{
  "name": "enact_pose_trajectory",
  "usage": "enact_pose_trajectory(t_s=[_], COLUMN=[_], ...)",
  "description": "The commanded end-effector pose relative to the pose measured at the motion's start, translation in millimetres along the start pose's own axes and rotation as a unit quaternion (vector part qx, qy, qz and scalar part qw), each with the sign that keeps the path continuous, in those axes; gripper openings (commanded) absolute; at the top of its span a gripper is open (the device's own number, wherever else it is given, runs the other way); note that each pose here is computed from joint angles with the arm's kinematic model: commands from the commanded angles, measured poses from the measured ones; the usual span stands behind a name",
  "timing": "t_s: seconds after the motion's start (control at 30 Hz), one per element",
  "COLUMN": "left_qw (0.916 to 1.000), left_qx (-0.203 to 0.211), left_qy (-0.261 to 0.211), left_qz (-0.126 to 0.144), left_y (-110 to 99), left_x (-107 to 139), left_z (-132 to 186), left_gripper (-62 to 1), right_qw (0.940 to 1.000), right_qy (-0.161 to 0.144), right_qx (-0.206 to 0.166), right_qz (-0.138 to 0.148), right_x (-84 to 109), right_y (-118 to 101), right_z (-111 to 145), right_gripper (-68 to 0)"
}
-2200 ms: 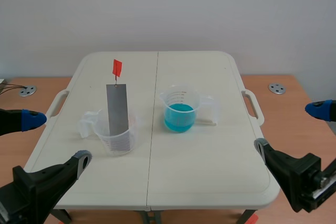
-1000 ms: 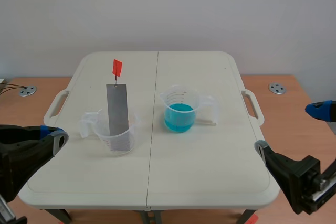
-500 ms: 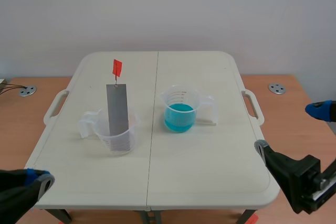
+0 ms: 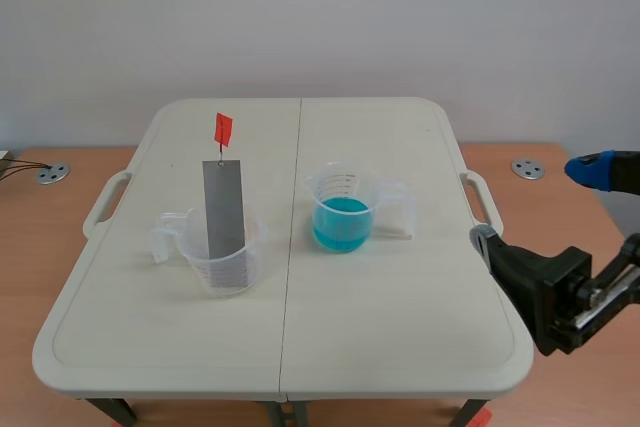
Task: Hold the metal plate by the orange handle, dip it into the blue solution, take it out and point at it, then put the plate back in the beaker on the left.
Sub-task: 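Lift the metal plate out of the left beaker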
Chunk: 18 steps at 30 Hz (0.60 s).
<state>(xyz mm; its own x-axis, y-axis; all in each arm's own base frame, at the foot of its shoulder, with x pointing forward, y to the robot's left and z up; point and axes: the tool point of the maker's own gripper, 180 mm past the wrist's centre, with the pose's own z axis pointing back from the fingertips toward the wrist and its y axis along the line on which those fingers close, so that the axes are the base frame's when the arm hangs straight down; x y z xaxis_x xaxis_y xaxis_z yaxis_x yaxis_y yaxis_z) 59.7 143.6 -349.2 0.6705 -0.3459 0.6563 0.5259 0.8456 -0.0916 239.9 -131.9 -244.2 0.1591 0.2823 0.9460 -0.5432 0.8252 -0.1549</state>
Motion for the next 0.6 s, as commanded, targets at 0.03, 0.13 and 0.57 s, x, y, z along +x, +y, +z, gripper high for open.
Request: enact_pose_trajectory(t_s=[0.03, 0.13, 0.57], left_qw=[0.9999, 0.9990, 0.9903], left_qx=[0.001, 0.007, 0.007], left_qy=[0.011, 0.040, 0.121], left_qz=[0.010, 0.020, 0.068], left_y=[1.8, 6.2, -1.7], left_x=[-12.5, -36.1, -117.7], left_z=[0.5, 2.9, 17.6], left_gripper=[-59.7, -59.7, -59.7], right_qw=[0.9996, 0.9993, 0.9965], right_qy=[-0.025, -0.030, -0.066], right_qx=[0.011, 0.018, 0.053], right_qz=[0.004, 0.007, 0.003], right_x=[15.6, 21.2, 44.7], right_y=[3.4, 6.4, 18.1], right_z=[-8.0, -15.4, -47.4], right_gripper=[-1.0, -1.0, -1.0])
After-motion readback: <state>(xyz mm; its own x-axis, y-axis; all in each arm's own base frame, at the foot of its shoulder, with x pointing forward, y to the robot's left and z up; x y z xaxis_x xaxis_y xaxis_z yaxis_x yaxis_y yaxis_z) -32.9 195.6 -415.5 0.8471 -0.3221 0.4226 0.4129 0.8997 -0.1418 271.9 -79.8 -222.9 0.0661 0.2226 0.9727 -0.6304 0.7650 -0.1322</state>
